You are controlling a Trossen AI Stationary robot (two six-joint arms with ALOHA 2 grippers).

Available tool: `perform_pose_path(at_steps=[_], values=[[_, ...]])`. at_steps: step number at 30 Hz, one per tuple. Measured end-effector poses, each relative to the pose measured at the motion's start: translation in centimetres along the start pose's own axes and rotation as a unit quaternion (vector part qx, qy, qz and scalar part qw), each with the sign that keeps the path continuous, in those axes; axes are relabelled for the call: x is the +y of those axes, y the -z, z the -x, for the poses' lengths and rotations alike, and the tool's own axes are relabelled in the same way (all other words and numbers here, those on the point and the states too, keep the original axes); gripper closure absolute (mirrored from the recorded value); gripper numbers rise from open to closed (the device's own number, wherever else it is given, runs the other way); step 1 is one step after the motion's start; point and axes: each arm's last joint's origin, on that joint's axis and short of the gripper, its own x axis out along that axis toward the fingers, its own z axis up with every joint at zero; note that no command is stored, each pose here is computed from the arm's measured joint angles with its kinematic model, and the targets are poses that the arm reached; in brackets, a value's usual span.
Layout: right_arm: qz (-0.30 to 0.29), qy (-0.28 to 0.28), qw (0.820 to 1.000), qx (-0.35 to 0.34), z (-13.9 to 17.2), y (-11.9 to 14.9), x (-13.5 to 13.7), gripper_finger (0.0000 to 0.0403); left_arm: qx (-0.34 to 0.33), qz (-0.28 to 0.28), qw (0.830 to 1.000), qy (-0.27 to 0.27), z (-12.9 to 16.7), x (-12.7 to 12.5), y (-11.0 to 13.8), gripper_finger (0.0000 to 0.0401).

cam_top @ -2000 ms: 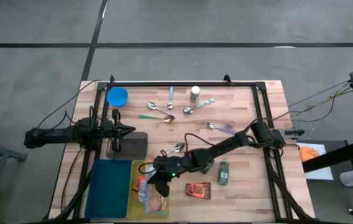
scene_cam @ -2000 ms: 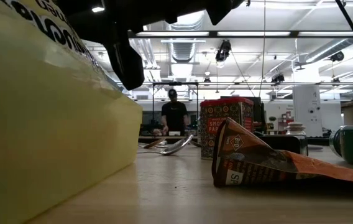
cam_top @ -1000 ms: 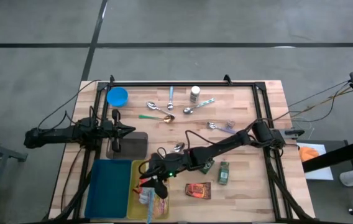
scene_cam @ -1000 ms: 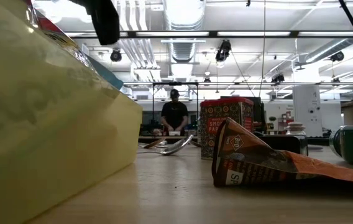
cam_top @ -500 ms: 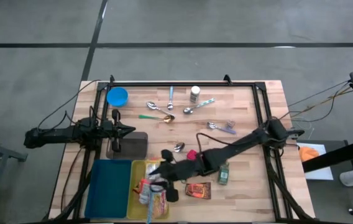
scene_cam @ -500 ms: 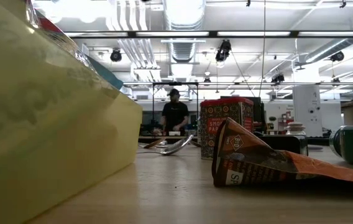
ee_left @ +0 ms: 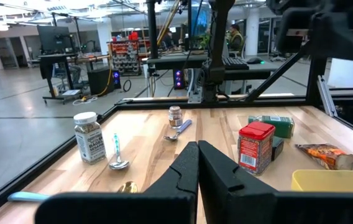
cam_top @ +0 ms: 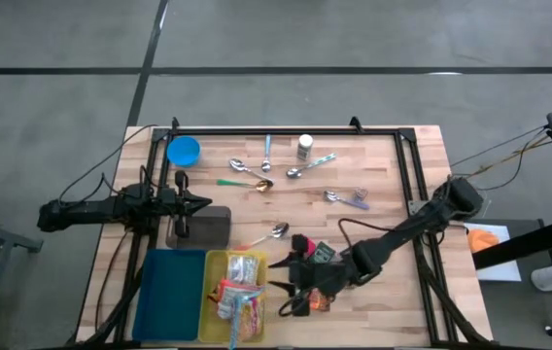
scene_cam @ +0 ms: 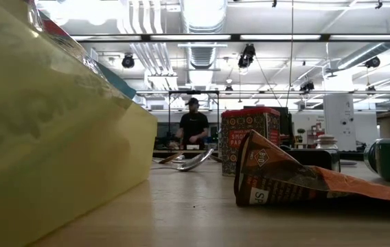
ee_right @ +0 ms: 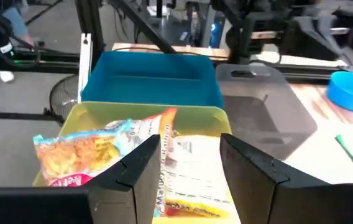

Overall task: Pick & Place Food Item
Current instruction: Put the white seasoning bottle into the blue bin

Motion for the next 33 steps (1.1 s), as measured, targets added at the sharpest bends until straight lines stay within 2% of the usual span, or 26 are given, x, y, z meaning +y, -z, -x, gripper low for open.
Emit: perform_pose_path(at_steps=[3, 10, 20, 23, 27, 33], values=[[0.004, 0.009, 1.0, -0.015, 1.0, 1.1, -1.1, 0.0239, 0.0, 0.0, 1.0, 0.0, 0.0, 0.0, 0.0, 0.0391], [0.059, 0.044, 0.996, -0.05, 4.0, 2.9, -4.8, 0.0239, 0.0, 0.0, 1.0, 0.0, 0.0, 0.0, 0.0, 0.0391], [0.07, 0.126, 0.987, -0.074, 9.0, 3.5, -12.6, 0.0239, 0.0, 0.0, 1.0, 0.0, 0.0, 0.0, 0.0, 0.0391], [0.055, 0.154, 0.983, -0.083, 10.0, 3.6, -14.6, 0.0239, 0.0, 0.0, 1.0, 0.0, 0.0, 0.0, 0.0, 0.0391], [0.043, 0.14, 0.987, -0.067, 10.3, 3.9, -15.9, 0.0239, 0.0, 0.0, 1.0, 0.0, 0.0, 0.0, 0.0, 0.0391], [0.026, 0.136, 0.989, -0.047, 10.1, 4.4, -16.0, 0.0238, 0.0, 0.0, 1.0, 0.0, 0.0, 0.0, 0.0, 0.0391]])
